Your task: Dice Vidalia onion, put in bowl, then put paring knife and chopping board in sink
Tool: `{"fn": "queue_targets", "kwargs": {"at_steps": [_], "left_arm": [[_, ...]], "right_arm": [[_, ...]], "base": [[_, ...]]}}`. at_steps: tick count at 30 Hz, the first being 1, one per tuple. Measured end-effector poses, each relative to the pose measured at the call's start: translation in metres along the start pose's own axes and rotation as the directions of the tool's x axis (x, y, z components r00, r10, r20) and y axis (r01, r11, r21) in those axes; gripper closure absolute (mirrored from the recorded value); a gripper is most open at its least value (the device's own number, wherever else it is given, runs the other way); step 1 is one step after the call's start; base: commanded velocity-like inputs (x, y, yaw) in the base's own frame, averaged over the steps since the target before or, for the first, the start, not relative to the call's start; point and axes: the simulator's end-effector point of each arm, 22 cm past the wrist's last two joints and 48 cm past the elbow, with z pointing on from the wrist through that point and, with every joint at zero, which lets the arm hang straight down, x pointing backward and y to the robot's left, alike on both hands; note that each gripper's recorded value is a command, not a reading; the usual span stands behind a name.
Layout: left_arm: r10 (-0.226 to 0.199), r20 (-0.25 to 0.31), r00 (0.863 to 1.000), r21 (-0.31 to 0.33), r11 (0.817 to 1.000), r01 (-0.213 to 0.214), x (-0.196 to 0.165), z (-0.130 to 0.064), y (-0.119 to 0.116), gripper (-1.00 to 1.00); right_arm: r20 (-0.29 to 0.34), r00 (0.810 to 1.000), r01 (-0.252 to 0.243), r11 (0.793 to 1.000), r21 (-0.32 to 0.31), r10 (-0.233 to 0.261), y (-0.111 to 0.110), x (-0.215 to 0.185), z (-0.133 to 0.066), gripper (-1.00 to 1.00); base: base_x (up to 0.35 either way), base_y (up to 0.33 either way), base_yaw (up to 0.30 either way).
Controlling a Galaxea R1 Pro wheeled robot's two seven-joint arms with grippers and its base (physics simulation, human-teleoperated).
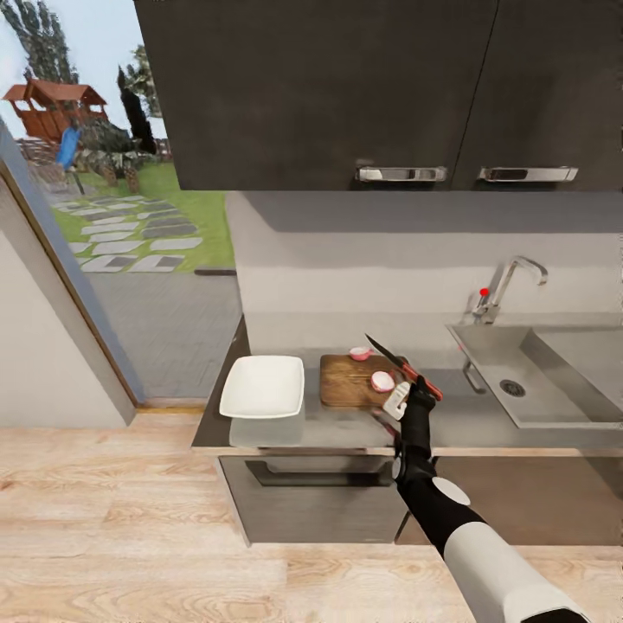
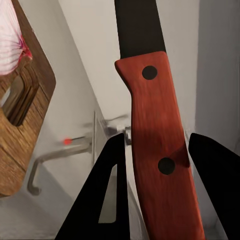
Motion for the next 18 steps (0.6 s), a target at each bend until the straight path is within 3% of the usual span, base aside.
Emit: {"fn": "queue_targets", "kwargs": {"at_steps": [14,18], "left_arm": [[0.000,0.000,1.000,0.000,1.000,0.000,0.000,0.000,0.000,-1.00],[0.000,0.000,1.000,0.000,1.000,0.000,0.000,0.000,0.000,-1.00]], "right_arm": [[0.000,1.000,-0.001,1.000,-0.001,0.001,0.001,0.000,0.000,1.00],[-0.006,1.000,0.008,1.000,-0.030,-0.008,0.014,0.002,-0.005,1.00]], "base": [[-0.011,0.000,0.000],[0.000,0.000,0.000]]}}
